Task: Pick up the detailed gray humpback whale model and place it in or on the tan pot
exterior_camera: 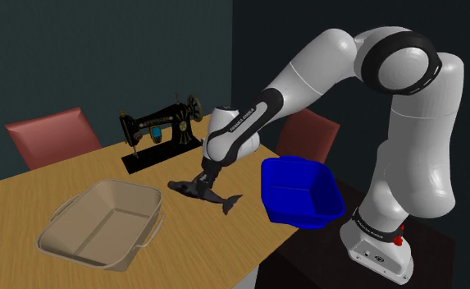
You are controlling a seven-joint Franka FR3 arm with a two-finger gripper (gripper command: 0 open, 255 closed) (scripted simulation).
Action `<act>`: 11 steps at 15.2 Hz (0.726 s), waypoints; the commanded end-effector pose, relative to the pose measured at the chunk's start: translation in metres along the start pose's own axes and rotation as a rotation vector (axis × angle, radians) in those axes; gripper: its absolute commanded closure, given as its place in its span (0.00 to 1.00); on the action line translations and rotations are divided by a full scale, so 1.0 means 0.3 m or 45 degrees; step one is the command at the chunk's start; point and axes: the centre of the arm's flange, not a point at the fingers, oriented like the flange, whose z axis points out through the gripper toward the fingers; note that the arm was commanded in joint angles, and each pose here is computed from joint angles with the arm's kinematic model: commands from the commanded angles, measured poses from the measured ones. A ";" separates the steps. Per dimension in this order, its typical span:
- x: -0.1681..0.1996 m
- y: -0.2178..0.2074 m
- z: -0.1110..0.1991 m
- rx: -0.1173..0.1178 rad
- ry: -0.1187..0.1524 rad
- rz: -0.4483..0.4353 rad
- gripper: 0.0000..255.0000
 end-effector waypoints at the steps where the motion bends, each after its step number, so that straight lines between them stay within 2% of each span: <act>1: 0.003 -0.007 -0.030 0.000 0.000 0.000 1.00; 11: 0.031 -0.048 -0.198 0.000 0.000 0.000 1.00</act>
